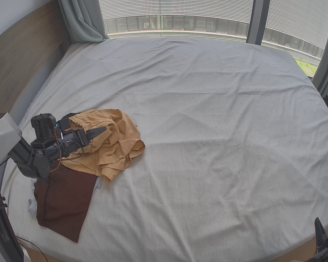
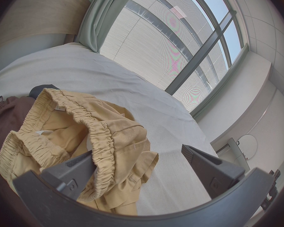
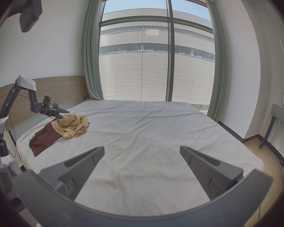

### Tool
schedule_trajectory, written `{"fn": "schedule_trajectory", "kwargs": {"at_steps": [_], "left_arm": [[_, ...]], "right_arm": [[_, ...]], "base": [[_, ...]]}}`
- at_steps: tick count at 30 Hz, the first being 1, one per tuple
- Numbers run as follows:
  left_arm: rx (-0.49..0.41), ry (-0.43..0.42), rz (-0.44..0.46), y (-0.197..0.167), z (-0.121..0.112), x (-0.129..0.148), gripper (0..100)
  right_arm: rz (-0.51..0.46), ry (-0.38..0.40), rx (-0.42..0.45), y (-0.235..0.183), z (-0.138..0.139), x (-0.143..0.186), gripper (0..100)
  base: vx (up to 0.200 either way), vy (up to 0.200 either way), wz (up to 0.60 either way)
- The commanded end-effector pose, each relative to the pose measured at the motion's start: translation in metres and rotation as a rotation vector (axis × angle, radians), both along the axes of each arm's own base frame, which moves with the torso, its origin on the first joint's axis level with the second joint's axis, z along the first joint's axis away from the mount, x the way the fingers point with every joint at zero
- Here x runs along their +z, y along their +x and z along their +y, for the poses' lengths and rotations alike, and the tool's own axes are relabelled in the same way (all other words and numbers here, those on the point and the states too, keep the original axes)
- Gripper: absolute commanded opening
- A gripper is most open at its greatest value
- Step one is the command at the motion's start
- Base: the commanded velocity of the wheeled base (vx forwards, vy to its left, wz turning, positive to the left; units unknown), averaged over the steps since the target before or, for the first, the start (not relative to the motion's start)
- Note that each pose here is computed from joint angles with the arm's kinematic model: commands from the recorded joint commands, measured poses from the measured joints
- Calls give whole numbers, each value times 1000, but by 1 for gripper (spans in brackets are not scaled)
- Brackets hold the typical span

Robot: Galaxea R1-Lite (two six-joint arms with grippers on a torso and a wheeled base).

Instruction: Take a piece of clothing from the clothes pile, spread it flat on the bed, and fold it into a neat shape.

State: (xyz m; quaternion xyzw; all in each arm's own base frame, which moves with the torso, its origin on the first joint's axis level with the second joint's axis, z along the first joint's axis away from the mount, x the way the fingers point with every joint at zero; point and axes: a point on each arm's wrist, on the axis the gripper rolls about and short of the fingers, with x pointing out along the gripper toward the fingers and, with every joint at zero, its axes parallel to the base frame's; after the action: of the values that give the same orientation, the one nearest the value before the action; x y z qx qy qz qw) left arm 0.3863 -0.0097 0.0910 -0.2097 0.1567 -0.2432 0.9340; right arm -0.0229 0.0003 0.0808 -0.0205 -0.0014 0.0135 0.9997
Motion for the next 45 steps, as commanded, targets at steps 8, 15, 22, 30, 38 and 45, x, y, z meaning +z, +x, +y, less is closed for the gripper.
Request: {"fn": "schedule_trajectory", "kwargs": {"at_steps": [8,15,22,30,38,45], "left_arm": [[-13,-1,-18,13,-6,-5,100],[-6,-1,-28,16,-6,-4,100],[-2,-2,-28,21,-6,-9,0],[14,-39,-15,22,-3,-7,0],[13,-90,-32,-2,-6,6,0],[14,-143,-70,-31,-7,39,0]], "right_arm": [[1,1,1,0,0,-5,100],[1,1,1,0,0,-5,100],[1,3,2,0,0,-5,100],[1,3,2,0,0,-5,100],[1,4,2,0,0,-5,100],[1,3,2,0,0,-5,100]], "base": [[0,0,0],[0,0,0],[0,0,0],[0,0,0],[0,0,0],[0,0,0]]}}
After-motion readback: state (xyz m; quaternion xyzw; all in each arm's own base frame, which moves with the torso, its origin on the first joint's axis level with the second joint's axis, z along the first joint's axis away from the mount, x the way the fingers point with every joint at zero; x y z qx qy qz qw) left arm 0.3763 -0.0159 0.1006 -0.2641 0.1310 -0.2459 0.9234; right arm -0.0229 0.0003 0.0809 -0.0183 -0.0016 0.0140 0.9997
